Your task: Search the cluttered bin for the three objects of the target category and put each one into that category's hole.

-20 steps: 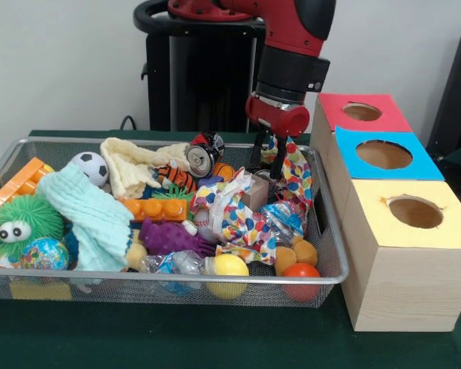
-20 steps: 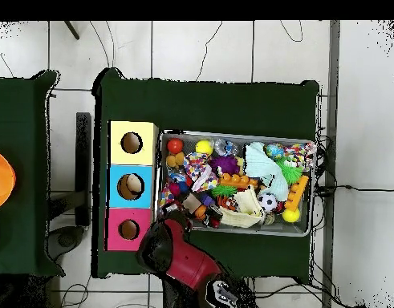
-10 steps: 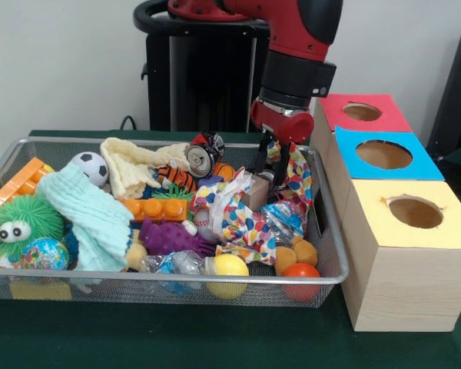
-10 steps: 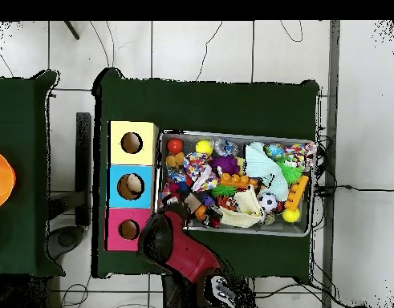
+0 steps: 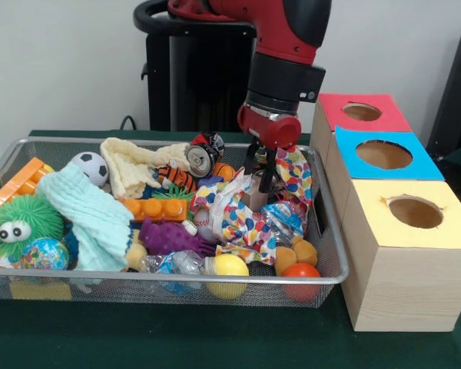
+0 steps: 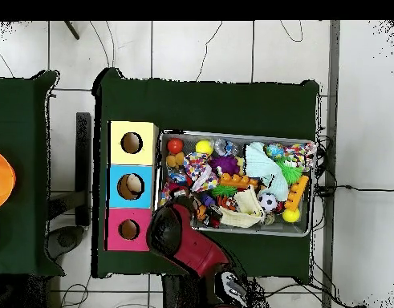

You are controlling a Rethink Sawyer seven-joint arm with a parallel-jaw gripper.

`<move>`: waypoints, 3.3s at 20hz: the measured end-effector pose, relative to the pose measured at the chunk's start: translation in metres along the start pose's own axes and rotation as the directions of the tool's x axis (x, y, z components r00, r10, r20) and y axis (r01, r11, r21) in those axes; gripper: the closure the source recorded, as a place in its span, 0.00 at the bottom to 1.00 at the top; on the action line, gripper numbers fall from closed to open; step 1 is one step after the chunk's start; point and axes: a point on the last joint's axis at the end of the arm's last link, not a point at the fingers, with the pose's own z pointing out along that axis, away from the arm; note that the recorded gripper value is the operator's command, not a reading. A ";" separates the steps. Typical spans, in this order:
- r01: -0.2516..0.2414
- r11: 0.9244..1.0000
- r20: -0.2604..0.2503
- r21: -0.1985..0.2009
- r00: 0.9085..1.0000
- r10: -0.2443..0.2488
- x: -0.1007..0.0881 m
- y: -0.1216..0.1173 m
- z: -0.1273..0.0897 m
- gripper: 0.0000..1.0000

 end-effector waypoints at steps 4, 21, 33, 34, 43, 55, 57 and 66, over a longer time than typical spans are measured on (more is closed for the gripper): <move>-0.005 1.000 0.007 -0.016 1.000 0.005 -0.005 0.008 0.001 0.00; 0.052 0.997 -0.013 -0.053 0.999 -0.053 0.030 0.028 -0.006 0.00; 0.050 0.994 0.008 -0.095 0.999 -0.049 0.029 0.054 -0.009 0.00; 0.047 0.994 0.009 -0.097 0.999 -0.047 0.028 0.056 -0.009 0.00; 0.002 0.992 0.030 -0.125 1.000 0.001 0.013 0.081 -0.001 0.00; 0.013 0.994 0.063 -0.110 0.998 -0.006 0.016 0.089 0.019 0.00; 0.028 0.995 0.060 -0.091 0.998 -0.023 0.022 0.084 0.023 0.00; 0.043 0.998 0.028 -0.034 0.999 -0.042 0.024 0.072 0.032 0.00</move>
